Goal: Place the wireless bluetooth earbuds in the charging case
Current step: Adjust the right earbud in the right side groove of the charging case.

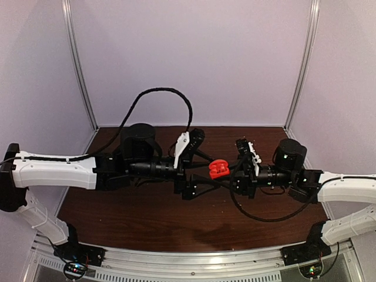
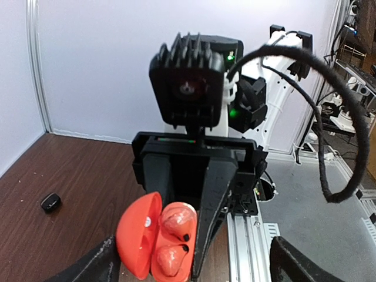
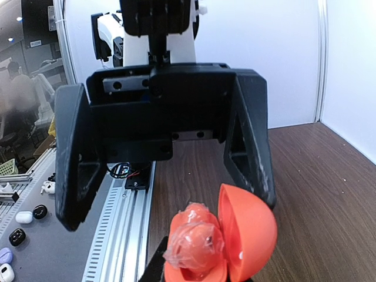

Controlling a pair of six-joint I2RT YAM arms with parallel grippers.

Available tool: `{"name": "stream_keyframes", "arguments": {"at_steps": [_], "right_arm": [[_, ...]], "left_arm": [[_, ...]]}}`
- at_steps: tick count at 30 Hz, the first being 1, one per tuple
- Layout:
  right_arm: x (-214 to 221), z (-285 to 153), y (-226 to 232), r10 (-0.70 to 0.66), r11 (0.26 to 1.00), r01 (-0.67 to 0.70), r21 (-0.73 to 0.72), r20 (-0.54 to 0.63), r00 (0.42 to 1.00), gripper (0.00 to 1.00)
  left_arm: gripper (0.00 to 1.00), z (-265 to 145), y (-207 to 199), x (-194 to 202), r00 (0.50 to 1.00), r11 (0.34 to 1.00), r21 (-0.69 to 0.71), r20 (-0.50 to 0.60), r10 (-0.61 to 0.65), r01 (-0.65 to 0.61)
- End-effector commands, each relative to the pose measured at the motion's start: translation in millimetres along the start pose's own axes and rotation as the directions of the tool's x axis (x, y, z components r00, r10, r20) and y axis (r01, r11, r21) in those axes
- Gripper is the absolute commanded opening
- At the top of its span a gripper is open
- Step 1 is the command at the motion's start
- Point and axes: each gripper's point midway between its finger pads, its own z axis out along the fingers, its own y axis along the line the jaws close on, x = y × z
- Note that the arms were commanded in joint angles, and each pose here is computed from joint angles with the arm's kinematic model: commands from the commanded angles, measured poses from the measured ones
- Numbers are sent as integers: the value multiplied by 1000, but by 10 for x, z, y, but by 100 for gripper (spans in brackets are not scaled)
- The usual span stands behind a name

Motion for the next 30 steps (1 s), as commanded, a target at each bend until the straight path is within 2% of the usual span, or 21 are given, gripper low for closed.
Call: {"name": "stream_keyframes", "arguments": {"at_steps": [1, 8, 12, 15, 19, 27, 30], "right_arm": [[-64, -18, 49, -35, 999, 36, -26, 23, 999, 0], [-62, -24, 83, -35, 998, 36, -42, 22, 999, 0], [-34, -7, 90, -44, 998, 44, -51, 7, 999, 0], [-37, 10, 100, -44, 997, 44, -58, 5, 999, 0], [-34, 30, 113, -52, 997, 52, -61, -5, 999, 0], [-26, 38, 158, -50, 996, 50, -75, -8, 999, 0], [-28, 38, 164, -51, 996, 50, -76, -8, 999, 0]], "left_arm": [[85, -146, 35, -389, 992, 994, -59, 80, 95, -90], [68, -405, -121, -546, 946, 950, -69, 94, 310, -305], [54, -319, -257, -500, 927, 928, -5, 43, 372, -372], [46, -168, -283, -427, 927, 927, 26, -6, 375, -375], [39, -34, -208, -429, 937, 937, -1, -30, 349, -349], [34, 83, -102, -409, 946, 946, -45, -63, 318, -321], [32, 111, -75, -274, 949, 953, -37, -114, 294, -300]]}}
